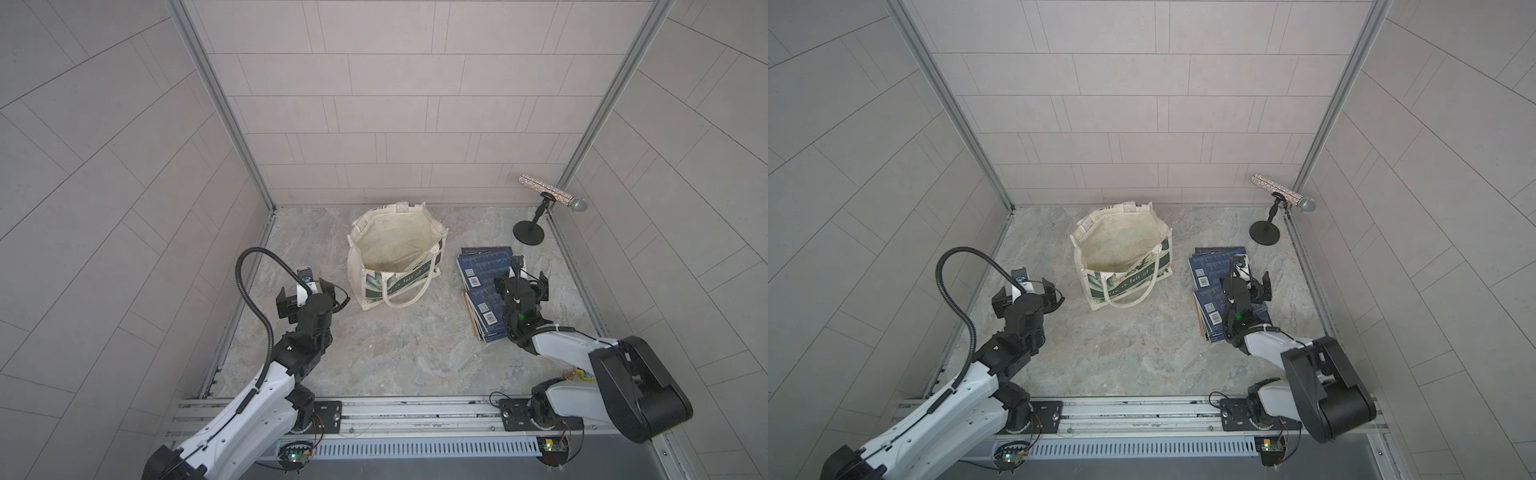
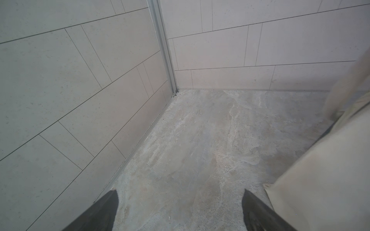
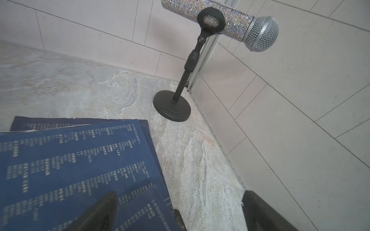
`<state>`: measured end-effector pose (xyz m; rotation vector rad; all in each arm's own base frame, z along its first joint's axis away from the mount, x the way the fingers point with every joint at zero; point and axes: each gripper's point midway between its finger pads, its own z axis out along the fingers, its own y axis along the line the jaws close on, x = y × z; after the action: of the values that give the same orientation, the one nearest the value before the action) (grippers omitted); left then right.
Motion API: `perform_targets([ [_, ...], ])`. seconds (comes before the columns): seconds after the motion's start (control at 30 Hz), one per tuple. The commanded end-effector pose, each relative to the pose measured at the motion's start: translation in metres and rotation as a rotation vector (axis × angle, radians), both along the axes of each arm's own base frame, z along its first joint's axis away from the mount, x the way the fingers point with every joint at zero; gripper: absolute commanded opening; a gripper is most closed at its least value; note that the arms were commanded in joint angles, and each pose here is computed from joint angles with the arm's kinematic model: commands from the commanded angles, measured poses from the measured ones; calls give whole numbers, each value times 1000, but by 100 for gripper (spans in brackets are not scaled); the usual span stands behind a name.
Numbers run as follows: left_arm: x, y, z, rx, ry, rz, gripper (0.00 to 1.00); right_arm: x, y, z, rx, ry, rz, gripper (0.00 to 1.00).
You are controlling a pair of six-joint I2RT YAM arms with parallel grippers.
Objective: Take out the books from the canvas bag
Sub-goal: Reset both arms
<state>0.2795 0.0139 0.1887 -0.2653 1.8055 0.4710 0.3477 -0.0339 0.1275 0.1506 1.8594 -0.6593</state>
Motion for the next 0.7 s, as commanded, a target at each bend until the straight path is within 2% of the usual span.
perform_targets([
  [0.0,5,6,9,-64,-82,42,100,12,-5,4,55,-124,-22,100],
  [0.1,10,10,4,-81,-79,52,100,15,-3,-4,48,-137,-8,100],
  [0.2,13,16,1,-95,-83,86,100,22,-9,-13,122,-95,18,100],
  [0.27,18,14,-3,-93,-64,73,100,23,-1,-22,139,-79,99,100],
  [0.33,24,10,-7,-71,-39,51,100,24,-1,-20,125,-133,100,100],
  [0.4,28,9,-10,-45,-23,44,100,22,-1,-23,124,-117,97,100],
  [0.5,35,21,-15,-30,-17,100,100,24,-1,-21,122,-121,89,100],
  [0.6,46,23,-32,56,62,90,100,20,-1,-21,114,-133,90,100],
  [0.67,51,29,-47,63,104,108,100,20,-1,-20,110,-142,89,100],
])
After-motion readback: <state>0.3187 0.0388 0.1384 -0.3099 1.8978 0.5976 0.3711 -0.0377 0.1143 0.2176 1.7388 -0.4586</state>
